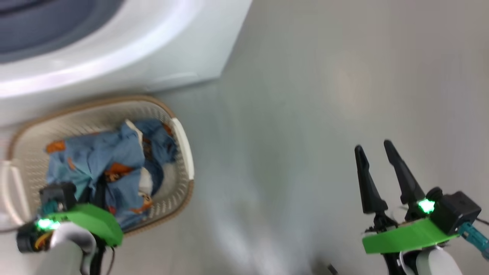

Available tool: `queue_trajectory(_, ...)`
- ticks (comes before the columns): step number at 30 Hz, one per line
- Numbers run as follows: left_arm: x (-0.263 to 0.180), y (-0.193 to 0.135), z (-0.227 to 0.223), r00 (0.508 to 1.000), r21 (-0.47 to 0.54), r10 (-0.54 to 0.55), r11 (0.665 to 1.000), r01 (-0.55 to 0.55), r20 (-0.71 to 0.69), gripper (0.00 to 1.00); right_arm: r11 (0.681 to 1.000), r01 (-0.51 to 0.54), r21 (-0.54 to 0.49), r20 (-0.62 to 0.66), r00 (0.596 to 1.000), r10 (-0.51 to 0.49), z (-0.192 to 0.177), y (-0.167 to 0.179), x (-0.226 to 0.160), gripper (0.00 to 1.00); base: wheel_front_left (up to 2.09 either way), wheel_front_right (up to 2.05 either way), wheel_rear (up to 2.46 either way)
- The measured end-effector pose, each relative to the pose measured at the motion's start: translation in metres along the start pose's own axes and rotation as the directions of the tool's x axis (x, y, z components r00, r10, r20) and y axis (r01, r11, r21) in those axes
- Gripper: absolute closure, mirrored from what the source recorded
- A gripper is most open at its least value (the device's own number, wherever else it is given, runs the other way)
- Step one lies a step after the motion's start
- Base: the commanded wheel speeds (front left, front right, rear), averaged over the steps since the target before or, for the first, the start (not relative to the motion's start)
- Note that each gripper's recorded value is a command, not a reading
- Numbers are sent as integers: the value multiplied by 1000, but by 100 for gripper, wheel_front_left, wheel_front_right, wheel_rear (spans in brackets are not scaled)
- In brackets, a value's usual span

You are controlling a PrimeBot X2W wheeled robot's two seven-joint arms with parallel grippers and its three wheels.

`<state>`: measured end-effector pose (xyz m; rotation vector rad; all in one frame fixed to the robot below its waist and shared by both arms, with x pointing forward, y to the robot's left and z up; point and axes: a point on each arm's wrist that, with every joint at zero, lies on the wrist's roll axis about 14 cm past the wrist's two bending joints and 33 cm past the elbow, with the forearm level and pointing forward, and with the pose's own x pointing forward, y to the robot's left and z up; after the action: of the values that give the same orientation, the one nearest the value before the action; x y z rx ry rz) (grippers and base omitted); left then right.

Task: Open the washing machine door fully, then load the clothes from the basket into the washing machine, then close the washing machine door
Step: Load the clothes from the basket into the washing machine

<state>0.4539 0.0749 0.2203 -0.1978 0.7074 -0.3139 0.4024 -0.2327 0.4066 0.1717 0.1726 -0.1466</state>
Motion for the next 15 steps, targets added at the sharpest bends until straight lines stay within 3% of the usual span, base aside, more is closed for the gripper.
queue_trajectory(8, -75, -7, 40, 982, -30, 70, 997, -66, 178, 100, 999, -26, 22, 45, 999, 25, 20, 9, -34, 0, 0, 0, 0)
queue_trajectory(15, -138, -16, 70, 934, -56, 119, 993, -107, 335, 100, 997, -65, 33, 100, 993, 61, 37, 19, -59, 0, 0, 0, 0)
